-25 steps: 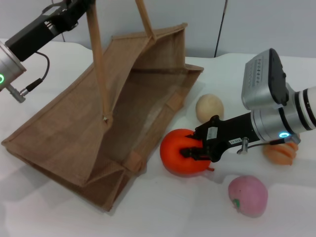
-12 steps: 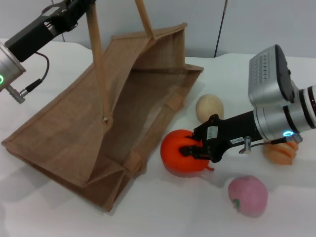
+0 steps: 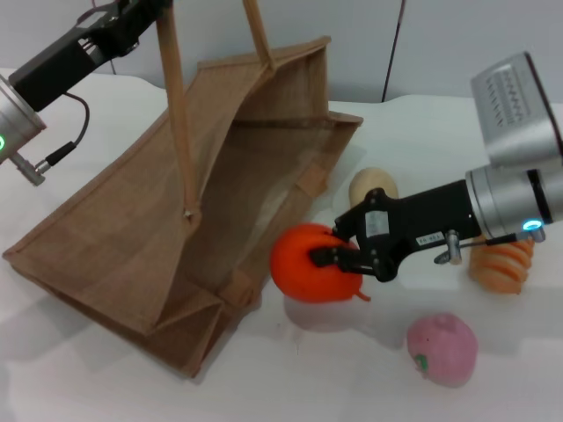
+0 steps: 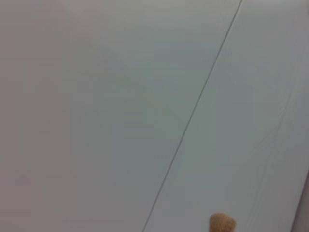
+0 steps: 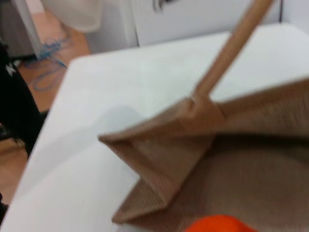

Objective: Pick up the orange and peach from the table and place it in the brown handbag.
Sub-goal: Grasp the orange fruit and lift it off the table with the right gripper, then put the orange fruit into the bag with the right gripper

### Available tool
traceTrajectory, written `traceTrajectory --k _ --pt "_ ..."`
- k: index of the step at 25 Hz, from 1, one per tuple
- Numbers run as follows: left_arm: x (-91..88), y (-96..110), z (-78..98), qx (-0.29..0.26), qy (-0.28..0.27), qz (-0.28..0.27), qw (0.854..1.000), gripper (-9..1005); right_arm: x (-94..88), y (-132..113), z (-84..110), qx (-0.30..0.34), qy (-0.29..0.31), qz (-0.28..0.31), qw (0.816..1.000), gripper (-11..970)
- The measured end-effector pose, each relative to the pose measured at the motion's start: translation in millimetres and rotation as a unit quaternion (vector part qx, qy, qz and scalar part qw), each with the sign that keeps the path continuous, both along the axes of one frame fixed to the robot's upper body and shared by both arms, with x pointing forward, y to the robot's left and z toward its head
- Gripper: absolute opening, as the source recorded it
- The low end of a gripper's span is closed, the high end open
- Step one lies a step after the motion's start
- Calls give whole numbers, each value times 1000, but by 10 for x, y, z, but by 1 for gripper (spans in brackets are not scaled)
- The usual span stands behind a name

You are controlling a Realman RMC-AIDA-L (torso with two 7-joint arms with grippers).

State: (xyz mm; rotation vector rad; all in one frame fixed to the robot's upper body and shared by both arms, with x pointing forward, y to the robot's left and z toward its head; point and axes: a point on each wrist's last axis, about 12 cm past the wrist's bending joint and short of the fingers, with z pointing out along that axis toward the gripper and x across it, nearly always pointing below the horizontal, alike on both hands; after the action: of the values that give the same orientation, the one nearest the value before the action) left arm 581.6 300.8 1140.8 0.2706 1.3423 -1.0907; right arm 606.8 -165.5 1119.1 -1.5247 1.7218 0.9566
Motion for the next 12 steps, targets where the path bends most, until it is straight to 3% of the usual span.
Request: traceTrajectory --k 5,12 --pt "18 -57 61 -6 -7 -22 1000 121 33 69 100 18 -13 10 1000 107" --pt "35 -165 153 -16 -18 -62 998 121 116 237 230 23 -36 24 999 81"
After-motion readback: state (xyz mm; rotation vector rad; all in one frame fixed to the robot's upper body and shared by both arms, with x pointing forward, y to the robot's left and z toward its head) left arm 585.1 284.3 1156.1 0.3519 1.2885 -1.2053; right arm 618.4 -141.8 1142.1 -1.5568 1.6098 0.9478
